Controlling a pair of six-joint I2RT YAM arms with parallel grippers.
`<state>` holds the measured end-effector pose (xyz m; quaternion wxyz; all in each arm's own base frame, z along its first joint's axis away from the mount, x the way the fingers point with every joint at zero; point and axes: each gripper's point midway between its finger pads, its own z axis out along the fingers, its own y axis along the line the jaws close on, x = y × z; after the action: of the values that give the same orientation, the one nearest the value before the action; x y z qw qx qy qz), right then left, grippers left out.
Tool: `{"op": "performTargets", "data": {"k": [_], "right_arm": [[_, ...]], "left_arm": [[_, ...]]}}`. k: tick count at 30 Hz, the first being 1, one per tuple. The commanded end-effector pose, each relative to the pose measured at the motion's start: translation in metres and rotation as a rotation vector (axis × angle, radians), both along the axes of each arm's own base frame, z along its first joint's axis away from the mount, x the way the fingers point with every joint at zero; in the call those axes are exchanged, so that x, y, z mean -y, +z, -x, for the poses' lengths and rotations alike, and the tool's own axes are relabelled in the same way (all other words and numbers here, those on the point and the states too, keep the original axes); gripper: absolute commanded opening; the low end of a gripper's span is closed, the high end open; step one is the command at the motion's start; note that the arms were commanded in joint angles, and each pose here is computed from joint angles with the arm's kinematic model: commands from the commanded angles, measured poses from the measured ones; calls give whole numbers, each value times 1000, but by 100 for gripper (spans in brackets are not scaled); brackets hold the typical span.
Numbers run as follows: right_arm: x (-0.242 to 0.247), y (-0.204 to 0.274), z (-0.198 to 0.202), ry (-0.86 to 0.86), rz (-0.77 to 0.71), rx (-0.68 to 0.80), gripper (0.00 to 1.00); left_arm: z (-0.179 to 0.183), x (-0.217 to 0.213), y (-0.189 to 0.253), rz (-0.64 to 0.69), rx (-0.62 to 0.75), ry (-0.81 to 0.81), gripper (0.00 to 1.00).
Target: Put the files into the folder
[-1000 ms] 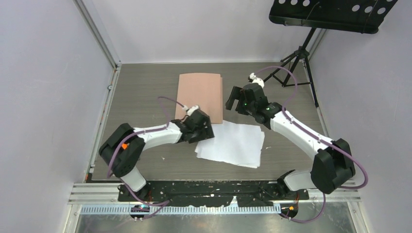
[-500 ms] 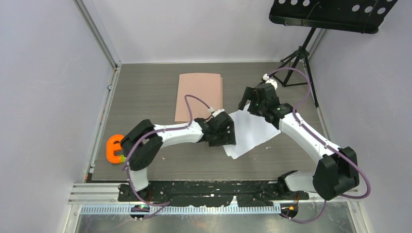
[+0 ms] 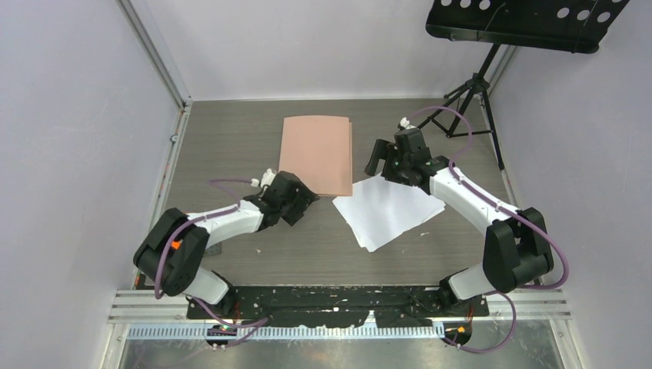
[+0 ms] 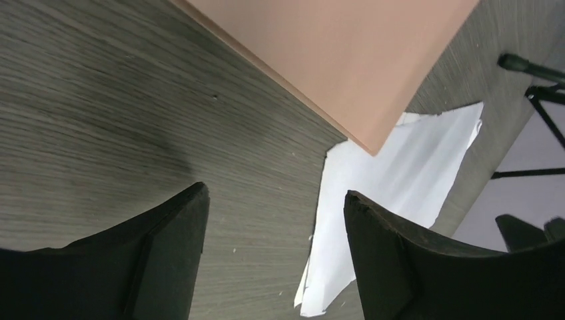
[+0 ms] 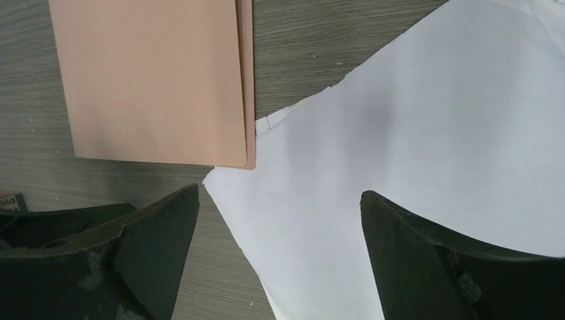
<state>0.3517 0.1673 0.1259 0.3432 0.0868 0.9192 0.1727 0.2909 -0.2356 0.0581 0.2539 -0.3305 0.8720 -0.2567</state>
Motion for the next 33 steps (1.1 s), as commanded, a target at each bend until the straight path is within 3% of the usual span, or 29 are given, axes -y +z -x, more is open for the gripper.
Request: {"op": "performTargets", "data": {"k": [1,10,17,33], "right_arm": [[-15,17,-8,40,-57,54,96],[-12,3,-1,38,-39,30,96],[-13,0,-3,38,-38,24,96],[-18,-12,-4,51,-39,8,96]], "left_arm": [[-37,8,18,218,133,159,73],[-61,0,16,320,191,243,68],[-77,-2,15,373,222,278,57],[-93,-6,-2,457,241,378,50]]}}
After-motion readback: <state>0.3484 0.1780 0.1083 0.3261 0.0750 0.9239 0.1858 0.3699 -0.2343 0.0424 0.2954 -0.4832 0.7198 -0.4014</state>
